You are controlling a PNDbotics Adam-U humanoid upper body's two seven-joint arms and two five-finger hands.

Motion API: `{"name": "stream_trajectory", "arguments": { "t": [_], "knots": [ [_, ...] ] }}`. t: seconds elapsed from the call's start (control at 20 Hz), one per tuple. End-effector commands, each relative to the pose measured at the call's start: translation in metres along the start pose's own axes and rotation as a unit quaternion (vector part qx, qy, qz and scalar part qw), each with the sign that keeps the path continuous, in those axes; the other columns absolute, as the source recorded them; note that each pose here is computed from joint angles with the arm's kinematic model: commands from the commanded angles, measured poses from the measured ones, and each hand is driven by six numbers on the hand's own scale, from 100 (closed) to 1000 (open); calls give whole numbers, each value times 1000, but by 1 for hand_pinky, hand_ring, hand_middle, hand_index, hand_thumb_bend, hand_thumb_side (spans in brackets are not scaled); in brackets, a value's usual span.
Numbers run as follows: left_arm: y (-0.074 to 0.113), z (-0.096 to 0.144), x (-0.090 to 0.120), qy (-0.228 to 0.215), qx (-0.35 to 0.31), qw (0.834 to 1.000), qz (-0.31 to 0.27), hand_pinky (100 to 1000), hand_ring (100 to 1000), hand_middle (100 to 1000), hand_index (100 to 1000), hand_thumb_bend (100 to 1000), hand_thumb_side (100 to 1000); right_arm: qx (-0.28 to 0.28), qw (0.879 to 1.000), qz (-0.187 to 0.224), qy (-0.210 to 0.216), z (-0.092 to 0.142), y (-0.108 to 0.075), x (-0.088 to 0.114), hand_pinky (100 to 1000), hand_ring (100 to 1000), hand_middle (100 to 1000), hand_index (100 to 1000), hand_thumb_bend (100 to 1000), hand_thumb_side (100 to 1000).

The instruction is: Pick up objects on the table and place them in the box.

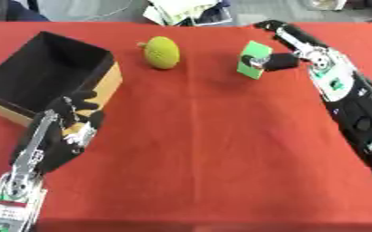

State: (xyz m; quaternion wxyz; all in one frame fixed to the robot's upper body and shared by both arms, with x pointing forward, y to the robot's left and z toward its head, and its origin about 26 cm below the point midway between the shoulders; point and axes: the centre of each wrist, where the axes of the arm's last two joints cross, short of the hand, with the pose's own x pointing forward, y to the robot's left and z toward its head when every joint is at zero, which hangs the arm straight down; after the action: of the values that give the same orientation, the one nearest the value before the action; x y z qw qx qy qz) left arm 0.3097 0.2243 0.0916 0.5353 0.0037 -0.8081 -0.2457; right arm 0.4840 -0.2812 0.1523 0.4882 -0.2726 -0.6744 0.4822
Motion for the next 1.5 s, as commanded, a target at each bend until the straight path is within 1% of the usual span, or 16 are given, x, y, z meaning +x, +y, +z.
{"name": "stream_trajectory", "arguments": {
  "t": [0.05, 1.1, 1.4, 1.5],
  "knots": [
    [2, -3, 5, -11, -3, 1000, -2, 619, 762, 778, 811, 363, 527, -22, 1000, 10, 9, -1, -18, -2, 887, 969, 944, 961, 436, 537],
    [0, -6, 8, -18, -8, 1000, -1, 620, 762, 778, 811, 360, 529, -17, 997, -8, 74, 6, 6, -27, 852, 925, 886, 945, 401, 556],
    [0, -6, 9, -20, -9, 1000, -1, 620, 761, 778, 811, 359, 529, -16, 996, -11, 82, 7, 12, -30, 838, 909, 851, 928, 387, 546],
    [0, -6, 9, -20, -10, 1000, -1, 620, 762, 778, 811, 358, 530, -21, 996, -11, 85, 8, 13, -30, 823, 885, 817, 909, 375, 532]
  ]
}}
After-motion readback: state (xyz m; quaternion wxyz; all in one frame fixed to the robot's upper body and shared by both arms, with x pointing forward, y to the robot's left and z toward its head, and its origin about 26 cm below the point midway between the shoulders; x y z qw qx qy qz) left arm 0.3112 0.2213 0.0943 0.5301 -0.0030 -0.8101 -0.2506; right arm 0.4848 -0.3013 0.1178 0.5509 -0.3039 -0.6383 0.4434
